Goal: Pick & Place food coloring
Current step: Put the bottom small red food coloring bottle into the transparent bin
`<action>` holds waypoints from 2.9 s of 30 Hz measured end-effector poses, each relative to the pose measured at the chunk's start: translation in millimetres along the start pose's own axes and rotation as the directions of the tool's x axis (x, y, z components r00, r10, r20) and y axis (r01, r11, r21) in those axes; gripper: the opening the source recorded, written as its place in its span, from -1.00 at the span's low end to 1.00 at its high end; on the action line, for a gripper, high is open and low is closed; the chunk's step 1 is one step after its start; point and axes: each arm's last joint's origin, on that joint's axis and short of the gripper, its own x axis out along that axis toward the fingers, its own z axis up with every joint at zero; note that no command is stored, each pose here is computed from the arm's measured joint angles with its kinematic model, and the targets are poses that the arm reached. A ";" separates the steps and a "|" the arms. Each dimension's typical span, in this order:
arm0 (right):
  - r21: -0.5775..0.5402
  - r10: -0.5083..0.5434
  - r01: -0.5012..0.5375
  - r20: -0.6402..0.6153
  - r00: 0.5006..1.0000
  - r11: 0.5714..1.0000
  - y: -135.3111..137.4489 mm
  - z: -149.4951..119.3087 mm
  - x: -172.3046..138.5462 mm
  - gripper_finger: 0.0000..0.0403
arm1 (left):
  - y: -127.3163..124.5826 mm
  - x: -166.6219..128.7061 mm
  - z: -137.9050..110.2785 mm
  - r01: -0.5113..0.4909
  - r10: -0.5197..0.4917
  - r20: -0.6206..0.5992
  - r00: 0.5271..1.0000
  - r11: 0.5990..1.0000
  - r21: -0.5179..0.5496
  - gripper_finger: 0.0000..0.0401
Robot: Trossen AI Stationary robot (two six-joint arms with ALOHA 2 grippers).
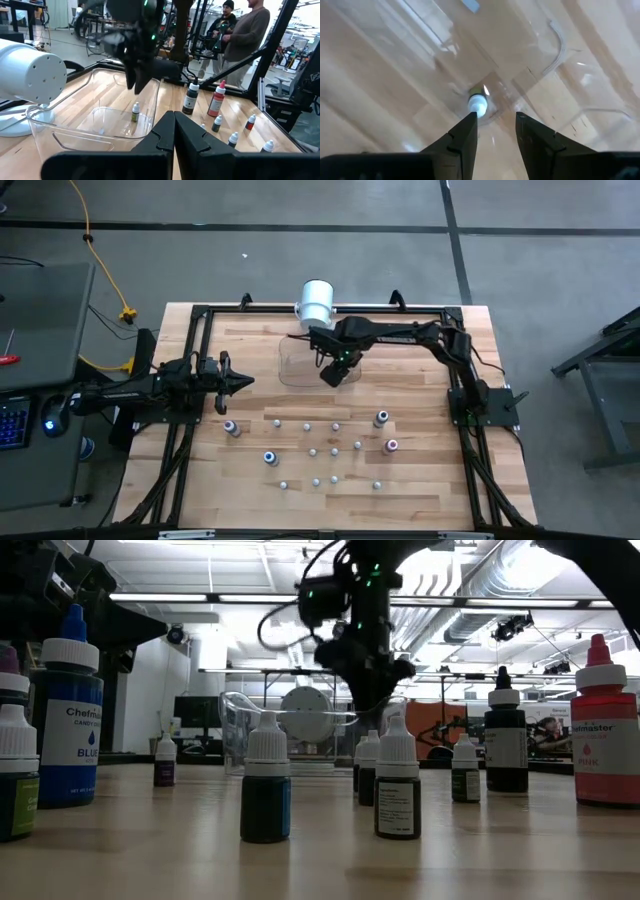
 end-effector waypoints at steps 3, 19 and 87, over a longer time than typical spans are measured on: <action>0.000 0.026 -0.026 0.043 0.999 1.000 0.9 -6.3 -20.3 -0.38 | 0.0 0.0 0.0 0.000 0.000 0.000 1.000 1.000 0.000 -1.00; -0.111 0.042 -0.046 -0.041 0.998 0.993 42.2 -102.9 -99.1 -0.38 | 0.0 0.0 0.0 0.000 0.000 0.000 1.000 1.000 0.000 -1.00; 0.343 0.128 -0.085 -0.105 0.986 0.936 180.1 -282.0 -7.2 -0.36 | 0.0 0.0 0.0 0.000 0.000 0.000 1.000 1.000 0.000 -1.00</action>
